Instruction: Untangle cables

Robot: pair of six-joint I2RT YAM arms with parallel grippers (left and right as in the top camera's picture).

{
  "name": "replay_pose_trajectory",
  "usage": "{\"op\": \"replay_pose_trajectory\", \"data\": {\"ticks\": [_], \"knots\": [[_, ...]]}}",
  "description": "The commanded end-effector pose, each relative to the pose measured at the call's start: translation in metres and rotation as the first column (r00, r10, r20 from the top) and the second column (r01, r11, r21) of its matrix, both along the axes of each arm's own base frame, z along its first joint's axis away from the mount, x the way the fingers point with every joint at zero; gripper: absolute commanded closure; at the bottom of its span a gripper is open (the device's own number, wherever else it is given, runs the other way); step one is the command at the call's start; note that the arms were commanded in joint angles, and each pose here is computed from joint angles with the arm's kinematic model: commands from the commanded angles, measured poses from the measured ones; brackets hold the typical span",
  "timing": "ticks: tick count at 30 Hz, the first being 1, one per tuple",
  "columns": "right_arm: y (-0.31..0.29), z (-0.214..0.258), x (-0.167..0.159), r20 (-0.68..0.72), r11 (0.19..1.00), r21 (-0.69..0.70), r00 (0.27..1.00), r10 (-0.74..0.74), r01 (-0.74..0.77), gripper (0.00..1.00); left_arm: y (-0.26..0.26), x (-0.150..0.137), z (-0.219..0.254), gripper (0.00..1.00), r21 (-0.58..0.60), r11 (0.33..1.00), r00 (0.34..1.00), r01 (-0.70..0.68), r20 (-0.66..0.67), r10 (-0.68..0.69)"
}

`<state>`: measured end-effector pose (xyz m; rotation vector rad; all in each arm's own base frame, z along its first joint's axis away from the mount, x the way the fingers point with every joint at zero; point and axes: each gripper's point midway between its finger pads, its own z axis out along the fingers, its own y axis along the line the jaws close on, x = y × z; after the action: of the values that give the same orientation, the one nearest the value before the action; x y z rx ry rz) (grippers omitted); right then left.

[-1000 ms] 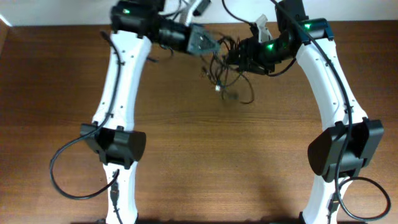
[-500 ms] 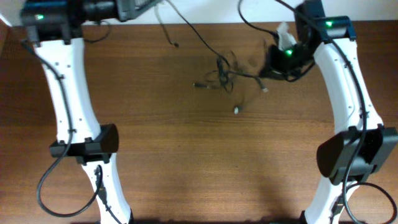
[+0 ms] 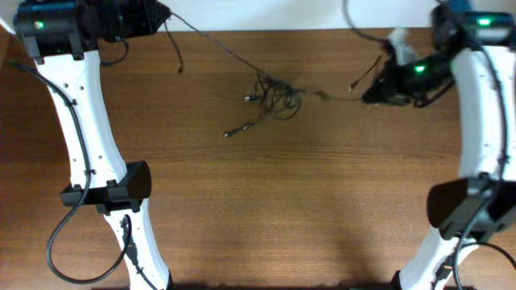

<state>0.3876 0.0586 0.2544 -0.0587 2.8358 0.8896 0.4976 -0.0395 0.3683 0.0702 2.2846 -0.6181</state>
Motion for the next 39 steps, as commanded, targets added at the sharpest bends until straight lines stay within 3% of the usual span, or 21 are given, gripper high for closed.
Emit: {"op": "replay_pose_trajectory", "data": {"ticks": [1,6,9,14,17,23,26,28,30,33,36,39], "knots": [[-0.054,0.04,-0.018,0.101,0.963,-0.168,0.976,-0.195,0.21,0.96,0.029,-0.009,0.014,1.0,0.125,0.984,0.991,-0.128,0.043,0.124],[-0.111,0.099,-0.063,0.265,0.866,-0.185,0.872,-0.412,0.465,0.96,0.056,-0.015,0.003,1.0,0.248,0.947,0.978,-0.206,0.019,0.208],[-0.141,0.124,-0.09,0.336,0.793,-0.158,0.787,-0.517,0.589,0.96,0.068,-0.022,0.015,1.0,0.246,0.939,0.971,-0.239,0.045,0.235],[-0.127,0.121,-0.086,0.319,0.824,-0.141,0.813,-0.488,0.549,0.96,0.004,-0.034,0.02,1.0,0.124,0.992,1.0,-0.024,0.023,0.021],[-0.12,0.115,-0.08,0.301,0.84,-0.144,0.832,-0.466,0.523,0.96,-0.069,-0.053,0.033,1.0,0.031,0.967,0.965,0.253,0.07,-0.254],[-0.122,0.111,-0.077,0.292,0.842,-0.152,0.838,-0.461,0.517,0.96,-0.164,-0.091,-0.008,0.99,0.142,0.892,0.903,0.43,-0.082,-0.422],[-0.122,0.111,-0.077,0.293,0.842,-0.152,0.837,-0.461,0.517,0.96,-0.222,-0.113,-0.046,0.72,0.153,0.792,0.805,0.591,-0.172,-0.568],[-0.122,0.111,-0.077,0.293,0.842,-0.152,0.837,-0.461,0.517,0.96,-0.246,-0.123,-0.067,0.29,0.179,0.721,0.742,0.67,-0.201,-0.64],[-0.122,0.111,-0.077,0.296,0.844,-0.157,0.84,-0.455,0.513,0.94,-0.251,-0.114,-0.074,0.02,0.223,0.738,0.771,0.636,-0.203,-0.603],[-0.122,0.111,-0.077,0.296,0.844,-0.157,0.84,-0.456,0.513,0.92,-0.222,-0.096,-0.055,0.0,0.276,0.796,0.842,0.539,-0.155,-0.516],[-0.122,0.111,-0.077,0.296,0.844,-0.157,0.84,-0.456,0.513,0.92,-0.178,-0.087,-0.058,0.0,0.306,0.85,0.901,0.429,-0.212,-0.378],[-0.122,0.111,-0.077,0.296,0.844,-0.157,0.84,-0.456,0.513,0.91,-0.15,-0.082,-0.09,0.14,0.316,0.868,0.901,0.382,-0.338,-0.273]]}}
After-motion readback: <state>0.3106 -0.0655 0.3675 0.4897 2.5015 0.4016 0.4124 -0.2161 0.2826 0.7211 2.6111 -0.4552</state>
